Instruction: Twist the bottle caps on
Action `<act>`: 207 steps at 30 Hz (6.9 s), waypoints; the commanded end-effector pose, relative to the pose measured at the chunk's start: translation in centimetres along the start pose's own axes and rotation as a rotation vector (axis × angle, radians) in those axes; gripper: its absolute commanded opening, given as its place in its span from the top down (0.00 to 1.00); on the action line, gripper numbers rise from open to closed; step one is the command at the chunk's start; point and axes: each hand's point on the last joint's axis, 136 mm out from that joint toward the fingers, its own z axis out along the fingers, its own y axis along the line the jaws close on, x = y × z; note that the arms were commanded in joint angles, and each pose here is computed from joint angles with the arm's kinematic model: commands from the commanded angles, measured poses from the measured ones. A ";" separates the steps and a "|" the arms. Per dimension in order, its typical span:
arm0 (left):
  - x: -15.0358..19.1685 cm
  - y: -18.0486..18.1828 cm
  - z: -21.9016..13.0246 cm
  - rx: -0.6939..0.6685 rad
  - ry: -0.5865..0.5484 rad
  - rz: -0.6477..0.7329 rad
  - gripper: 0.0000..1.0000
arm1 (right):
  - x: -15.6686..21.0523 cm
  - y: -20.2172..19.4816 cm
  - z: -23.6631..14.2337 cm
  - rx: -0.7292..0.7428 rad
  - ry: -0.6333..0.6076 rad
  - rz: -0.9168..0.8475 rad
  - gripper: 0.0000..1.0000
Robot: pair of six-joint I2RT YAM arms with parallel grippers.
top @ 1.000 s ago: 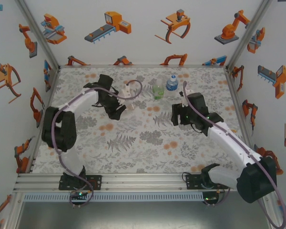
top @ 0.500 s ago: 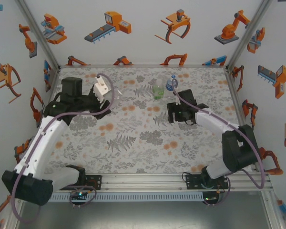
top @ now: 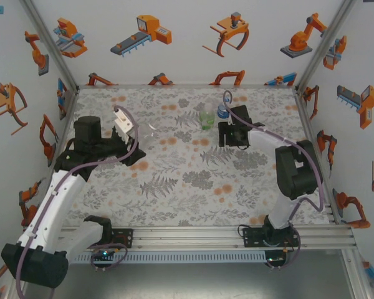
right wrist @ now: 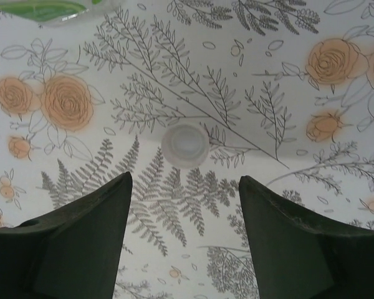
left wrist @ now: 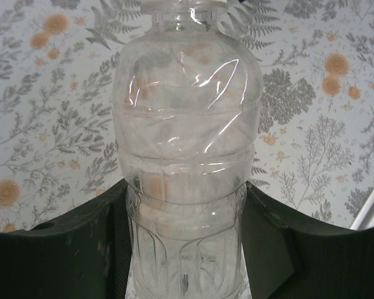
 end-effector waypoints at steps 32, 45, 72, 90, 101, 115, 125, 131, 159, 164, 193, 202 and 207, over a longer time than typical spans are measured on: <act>-2.3 0.2 -0.2 -0.051 -0.084 0.042 0.94 | 1.1 0.3 1.9 0.045 0.068 -0.007 0.64; -1.2 -1.4 -0.8 -0.059 -0.008 0.086 0.93 | 7.0 6.7 -3.5 -0.024 0.103 -0.073 0.65; -0.9 -2.4 0.0 -0.056 -0.028 0.111 0.88 | 15.7 12.6 -4.3 -0.011 0.164 -0.162 0.57; -0.8 -2.3 0.1 -0.055 -0.018 0.108 0.86 | 14.4 13.3 -6.2 -0.042 0.115 -0.106 0.53; -1.6 -3.0 -1.1 -0.051 -0.056 0.125 0.85 | 14.3 13.4 -7.3 -0.047 0.127 -0.049 0.55; -1.7 -3.3 -1.1 -0.035 -0.058 0.128 0.84 | 14.8 13.3 -7.7 -0.041 0.137 -0.038 0.55; -1.7 -3.2 -1.2 -0.042 -0.050 0.132 0.84 | 14.9 13.4 -7.5 -0.034 0.150 -0.056 0.56; -1.8 -3.3 -1.3 -0.036 -0.055 0.135 0.85 | 15.1 13.5 -7.3 -0.041 0.157 -0.058 0.57; -1.8 -3.1 -1.3 -0.046 -0.052 0.137 0.85 | 15.3 13.9 -6.3 -0.027 0.176 -0.088 0.59; -1.8 -3.1 -1.2 -0.041 -0.051 0.137 0.86 | 15.5 13.9 -6.0 -0.028 0.183 -0.088 0.59; -1.7 -3.1 -1.2 -0.044 -0.047 0.133 0.85 | 15.2 14.2 -6.4 -0.035 0.189 -0.106 0.59; -1.6 -3.0 -1.2 -0.044 -0.043 0.131 0.85 | 15.3 14.0 -6.2 -0.023 0.197 -0.110 0.57; -1.6 -3.0 -1.1 -0.045 -0.042 0.133 0.85 | 15.5 14.0 -6.0 -0.023 0.202 -0.110 0.57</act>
